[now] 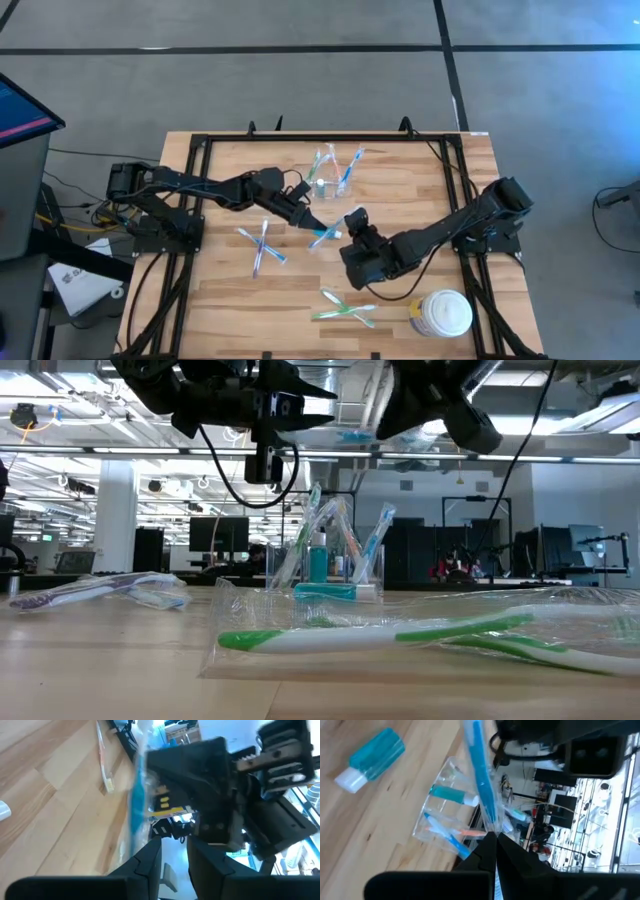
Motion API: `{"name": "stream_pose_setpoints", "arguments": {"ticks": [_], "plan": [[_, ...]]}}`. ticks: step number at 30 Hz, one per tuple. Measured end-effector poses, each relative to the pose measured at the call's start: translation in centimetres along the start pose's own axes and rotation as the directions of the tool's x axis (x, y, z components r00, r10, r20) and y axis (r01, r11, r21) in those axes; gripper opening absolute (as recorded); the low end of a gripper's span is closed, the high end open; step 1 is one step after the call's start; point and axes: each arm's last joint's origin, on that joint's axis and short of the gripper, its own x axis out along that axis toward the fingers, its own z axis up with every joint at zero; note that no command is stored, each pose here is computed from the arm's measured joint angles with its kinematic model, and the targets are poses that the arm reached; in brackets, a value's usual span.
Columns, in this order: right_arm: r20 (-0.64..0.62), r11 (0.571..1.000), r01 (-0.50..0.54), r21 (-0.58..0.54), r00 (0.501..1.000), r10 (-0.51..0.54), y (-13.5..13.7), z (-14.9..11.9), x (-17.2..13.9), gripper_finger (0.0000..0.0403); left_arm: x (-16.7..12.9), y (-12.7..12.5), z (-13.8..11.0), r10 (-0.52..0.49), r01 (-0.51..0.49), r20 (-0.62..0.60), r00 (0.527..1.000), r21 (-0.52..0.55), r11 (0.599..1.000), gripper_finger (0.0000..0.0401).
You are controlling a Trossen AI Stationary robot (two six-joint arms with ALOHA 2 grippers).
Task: Pick & Place toothbrushing station
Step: Put the right blue toothbrush into the transparent organizer
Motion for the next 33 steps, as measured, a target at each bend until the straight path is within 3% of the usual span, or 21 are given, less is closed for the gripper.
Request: {"name": "stream_pose_setpoints", "arguments": {"ticks": [11, 33], "plan": [[0.05, 1.0, 0.024, 0.001, 0.998, -0.024, -1.5, 0.9, -1.5, 0.0, 0.0, 0.0, 0.0, -0.007, 0.007, -0.015, 1.0, 0.002, 1.0, 0.0088], [0.037, 0.997, 0.081, 0.018, 0.996, -0.082, -2.7, 1.2, -0.5, 0.0, 0.1, -0.1, -0.3, -0.016, 0.017, -0.037, 0.999, 0.025, 1.0, 0.0088]]}}
